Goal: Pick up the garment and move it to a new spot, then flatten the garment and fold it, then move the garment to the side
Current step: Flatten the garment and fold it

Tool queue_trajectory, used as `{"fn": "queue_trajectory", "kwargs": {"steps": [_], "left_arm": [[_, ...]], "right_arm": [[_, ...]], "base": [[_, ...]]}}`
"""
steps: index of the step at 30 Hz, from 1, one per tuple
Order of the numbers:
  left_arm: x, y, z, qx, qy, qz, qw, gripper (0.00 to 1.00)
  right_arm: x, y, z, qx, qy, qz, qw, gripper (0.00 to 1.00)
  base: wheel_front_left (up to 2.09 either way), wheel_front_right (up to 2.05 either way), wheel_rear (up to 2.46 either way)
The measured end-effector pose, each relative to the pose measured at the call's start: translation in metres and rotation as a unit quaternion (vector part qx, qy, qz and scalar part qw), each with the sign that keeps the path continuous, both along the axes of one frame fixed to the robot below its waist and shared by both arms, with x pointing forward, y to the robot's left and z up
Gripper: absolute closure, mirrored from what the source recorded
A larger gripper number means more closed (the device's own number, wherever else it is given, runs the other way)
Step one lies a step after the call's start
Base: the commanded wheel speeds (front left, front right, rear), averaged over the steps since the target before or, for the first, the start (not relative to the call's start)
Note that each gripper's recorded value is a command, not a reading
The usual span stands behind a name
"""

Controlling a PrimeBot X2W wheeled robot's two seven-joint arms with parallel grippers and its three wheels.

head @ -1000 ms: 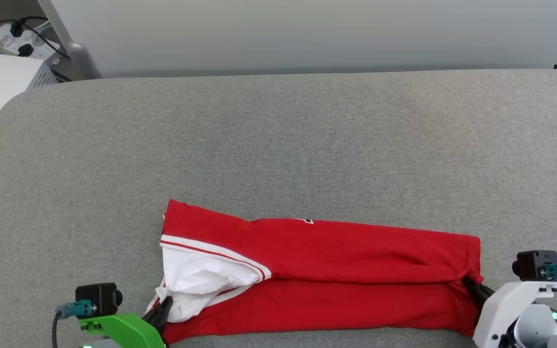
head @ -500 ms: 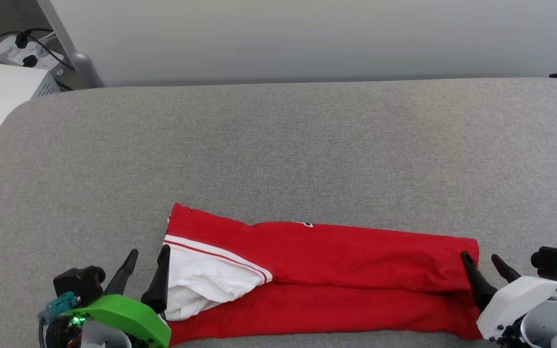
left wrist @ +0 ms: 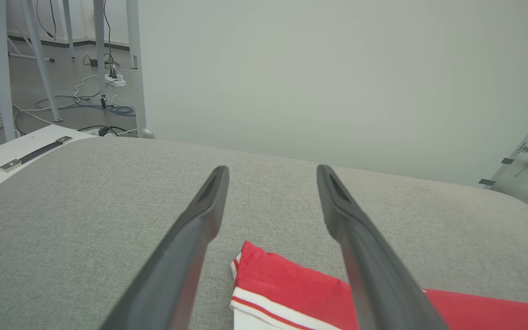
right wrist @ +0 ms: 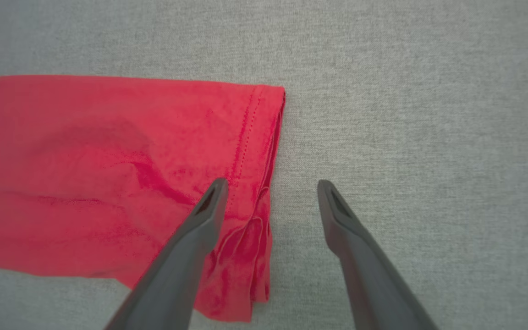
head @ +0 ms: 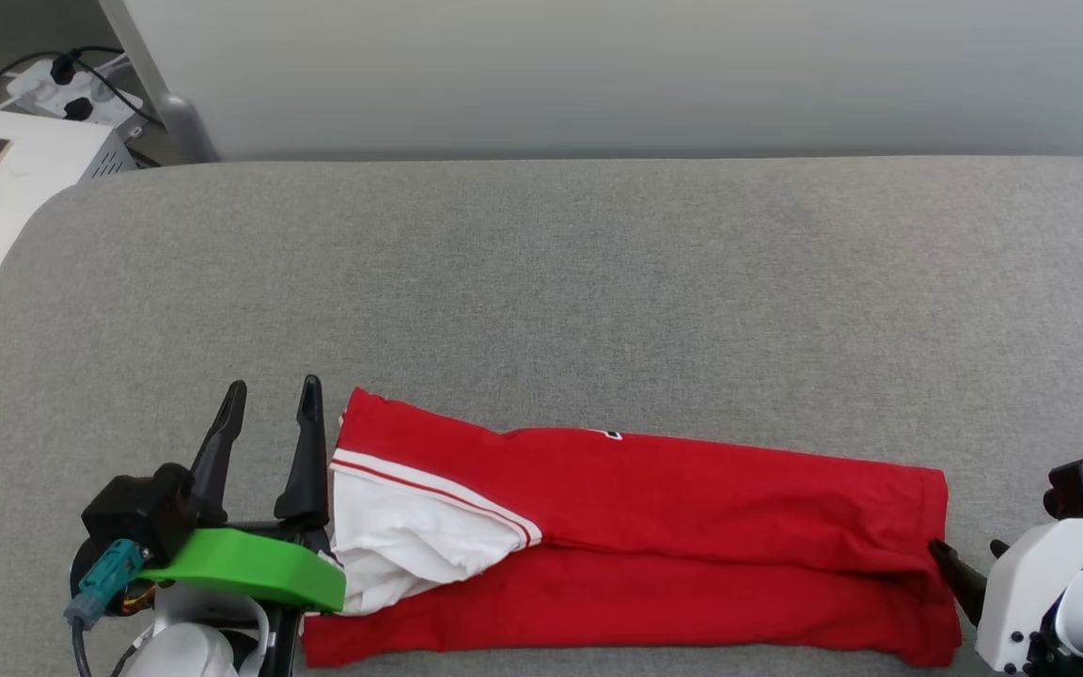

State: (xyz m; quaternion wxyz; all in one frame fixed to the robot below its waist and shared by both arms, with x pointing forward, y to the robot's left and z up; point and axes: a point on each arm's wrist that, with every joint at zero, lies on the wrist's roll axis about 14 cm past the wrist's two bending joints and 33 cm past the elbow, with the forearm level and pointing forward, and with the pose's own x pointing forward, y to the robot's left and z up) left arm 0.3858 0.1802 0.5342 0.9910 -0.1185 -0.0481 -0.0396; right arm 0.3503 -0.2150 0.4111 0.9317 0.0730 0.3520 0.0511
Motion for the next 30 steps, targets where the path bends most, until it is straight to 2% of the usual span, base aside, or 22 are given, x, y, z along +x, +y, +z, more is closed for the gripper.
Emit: {"fn": "queue_trajectory", "kwargs": {"steps": [6,13,14,16,22,30], "left_arm": [[0.003,-0.004,-0.002,0.001,-0.006,0.004,1.0,0.0],[0.006,-0.001,-0.014,-0.001,0.006,0.012,1.0,0.0],[0.006,0.0,-0.015,-0.001,0.007,0.014,1.0,0.0],[0.007,0.001,-0.018,0.001,0.01,0.017,1.0,0.0],[0.006,0.002,-0.021,0.006,0.012,0.016,1.0,0.0],[0.003,0.0,-0.018,0.006,0.008,0.013,1.0,0.0]], "right_arm": [[-0.006,0.012,-0.025,0.011,0.059,0.018,0.998,0.0],[-0.018,0.029,-0.057,0.029,0.145,0.045,0.988,0.0],[-0.019,0.03,-0.059,0.028,0.154,0.05,0.986,0.43],[-0.019,0.032,-0.06,0.031,0.163,0.055,0.985,1.0],[-0.013,0.04,-0.054,0.041,0.156,0.065,0.985,1.0],[0.0,0.026,-0.031,0.032,0.117,0.053,0.991,1.0]], "base": [[0.0,0.0,0.0],[0.0,0.0,0.0],[0.0,0.0,0.0],[0.0,0.0,0.0],[0.0,0.0,0.0],[0.0,0.0,0.0]]}}
